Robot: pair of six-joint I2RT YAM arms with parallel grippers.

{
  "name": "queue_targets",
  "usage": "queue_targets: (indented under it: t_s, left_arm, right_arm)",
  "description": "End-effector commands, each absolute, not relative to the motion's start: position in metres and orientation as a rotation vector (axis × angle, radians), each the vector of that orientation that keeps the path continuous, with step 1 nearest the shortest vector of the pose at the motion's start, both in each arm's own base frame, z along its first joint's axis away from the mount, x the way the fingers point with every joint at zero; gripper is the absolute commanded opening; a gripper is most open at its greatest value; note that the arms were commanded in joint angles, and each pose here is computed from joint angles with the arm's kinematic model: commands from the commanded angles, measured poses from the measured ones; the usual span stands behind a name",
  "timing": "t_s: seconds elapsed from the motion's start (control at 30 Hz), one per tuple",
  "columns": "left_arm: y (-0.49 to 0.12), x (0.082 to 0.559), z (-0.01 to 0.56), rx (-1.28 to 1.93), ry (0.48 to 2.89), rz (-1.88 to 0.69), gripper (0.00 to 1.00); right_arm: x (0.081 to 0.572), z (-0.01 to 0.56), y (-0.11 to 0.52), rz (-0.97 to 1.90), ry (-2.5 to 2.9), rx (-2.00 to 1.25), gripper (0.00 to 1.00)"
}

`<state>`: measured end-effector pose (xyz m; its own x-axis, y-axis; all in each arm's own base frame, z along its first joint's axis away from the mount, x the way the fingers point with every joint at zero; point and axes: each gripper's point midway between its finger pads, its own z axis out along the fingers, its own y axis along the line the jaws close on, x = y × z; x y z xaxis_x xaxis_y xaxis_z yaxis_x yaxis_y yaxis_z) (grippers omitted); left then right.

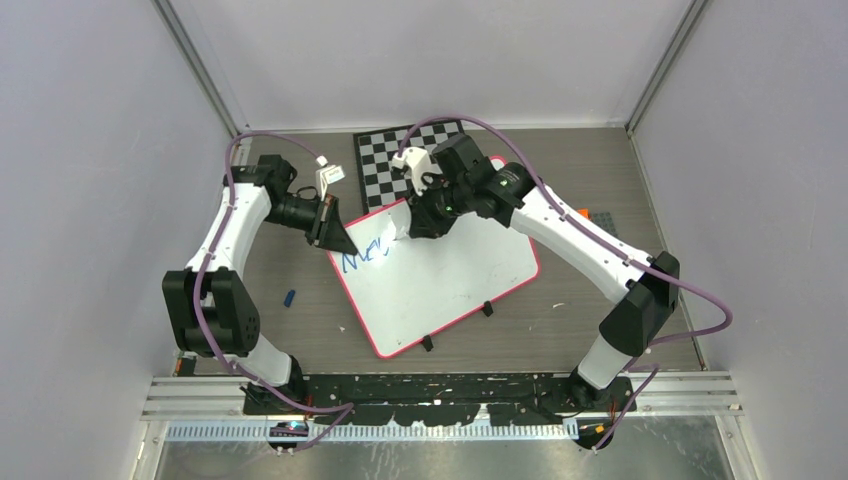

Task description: Write a sentence on the whiteboard

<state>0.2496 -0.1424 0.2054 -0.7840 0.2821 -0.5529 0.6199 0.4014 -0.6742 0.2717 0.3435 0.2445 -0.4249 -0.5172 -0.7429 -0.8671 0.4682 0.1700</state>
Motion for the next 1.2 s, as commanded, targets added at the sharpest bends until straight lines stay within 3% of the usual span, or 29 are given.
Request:
queue_targets:
  t_s: [0.0,0.5,1.17]
  left_arm:
    - [-0.129,0.265,0.199,0.862,2.276,-1.157,0.0]
    - [-0.129,0.265,0.197,0.862,2.279,-1.149,0.0]
    - [-0.127,0.265,0.195,0.867,2.285,-1.136,0.0]
  right_arm:
    - [0.29,0.255,0.329,0.656,2.063,-1.112,0.0]
    - [0.302,0.277,0.337,0.686,2.023,-1.076,0.0]
    - [0.279,0.246,0.349,0.707,2.071,-1.157,0.0]
